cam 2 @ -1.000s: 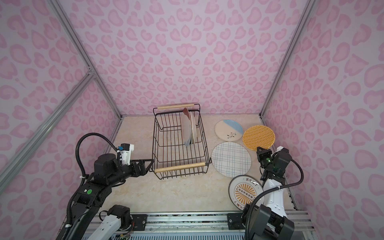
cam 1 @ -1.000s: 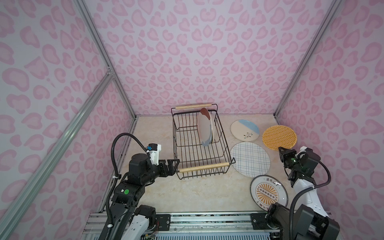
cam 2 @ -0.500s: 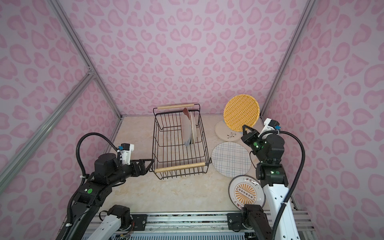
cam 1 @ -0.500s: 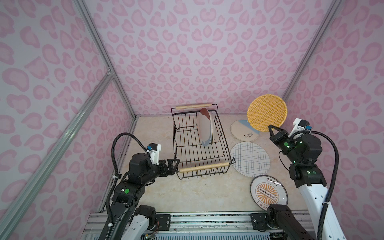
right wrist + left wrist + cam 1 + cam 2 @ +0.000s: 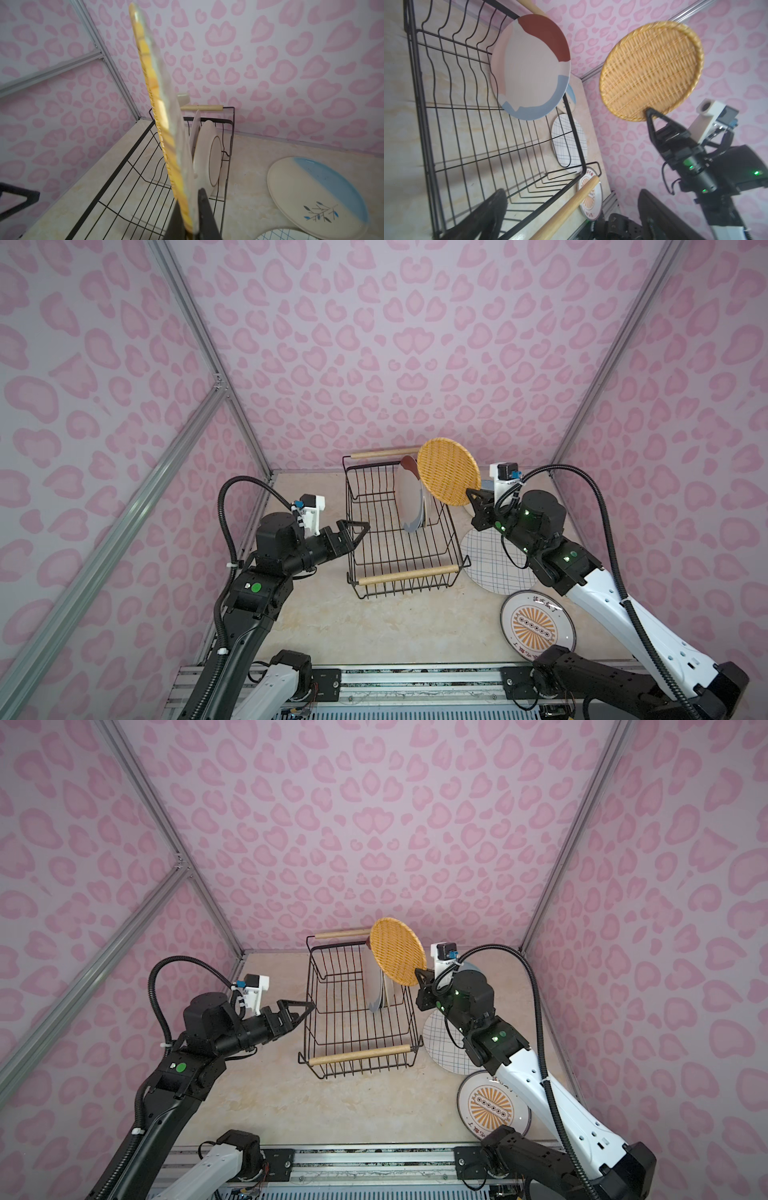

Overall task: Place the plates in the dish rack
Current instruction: 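Pass the bamboo tray from the right gripper to the left gripper above the rack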

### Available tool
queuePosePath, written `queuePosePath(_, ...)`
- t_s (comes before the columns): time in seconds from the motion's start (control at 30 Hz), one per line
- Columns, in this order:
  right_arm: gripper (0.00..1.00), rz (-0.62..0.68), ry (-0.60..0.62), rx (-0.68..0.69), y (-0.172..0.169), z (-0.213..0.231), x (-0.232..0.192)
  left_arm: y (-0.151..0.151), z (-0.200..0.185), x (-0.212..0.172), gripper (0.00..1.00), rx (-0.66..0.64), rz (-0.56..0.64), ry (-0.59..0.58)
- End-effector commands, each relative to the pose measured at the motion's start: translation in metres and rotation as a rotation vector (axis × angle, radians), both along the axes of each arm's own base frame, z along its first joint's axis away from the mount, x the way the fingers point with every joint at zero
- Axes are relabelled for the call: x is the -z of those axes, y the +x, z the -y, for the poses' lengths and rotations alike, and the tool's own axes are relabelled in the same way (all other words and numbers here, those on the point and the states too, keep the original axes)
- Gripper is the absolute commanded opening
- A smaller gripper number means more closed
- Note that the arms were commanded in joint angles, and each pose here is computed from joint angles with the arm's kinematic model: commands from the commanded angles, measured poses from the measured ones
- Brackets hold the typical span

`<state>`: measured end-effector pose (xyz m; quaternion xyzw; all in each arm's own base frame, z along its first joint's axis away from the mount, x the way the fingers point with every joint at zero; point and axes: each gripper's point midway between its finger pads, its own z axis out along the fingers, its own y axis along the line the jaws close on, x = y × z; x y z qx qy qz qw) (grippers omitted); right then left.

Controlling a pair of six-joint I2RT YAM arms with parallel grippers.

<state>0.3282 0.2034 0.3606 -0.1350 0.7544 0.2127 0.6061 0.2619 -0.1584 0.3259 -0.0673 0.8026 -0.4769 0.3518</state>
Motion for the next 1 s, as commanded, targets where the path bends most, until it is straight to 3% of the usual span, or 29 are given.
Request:
queuePosePath(0.0,0.00,0.192,-0.156,0.007,0.005,-0.016,-0.023,0.018,0.010,-0.032,0.97,-0.030,-0.081,-0.191)
queuePosePath(0.17,0.00,0.253,-0.313,-0.034,0.003,-0.048,-0.011,0.039,0.020,-0.074,0.93,-0.075,-0.100,-0.286)
queuePosePath(0.3,0.00,0.307,-0.404,-0.038,-0.001,-0.061,0.001,0.054,0.022,-0.085,0.91,-0.159,-0.146,-0.366)
queuePosePath(0.87,0.00,0.420,-0.501,-0.018,-0.015,-0.072,0.010,0.083,0.066,-0.075,0.61,-0.220,-0.323,-0.526)
queuePosePath(0.97,0.00,0.428,-0.516,-0.018,-0.017,-0.074,0.011,0.083,0.071,-0.077,0.49,-0.212,-0.327,-0.538)
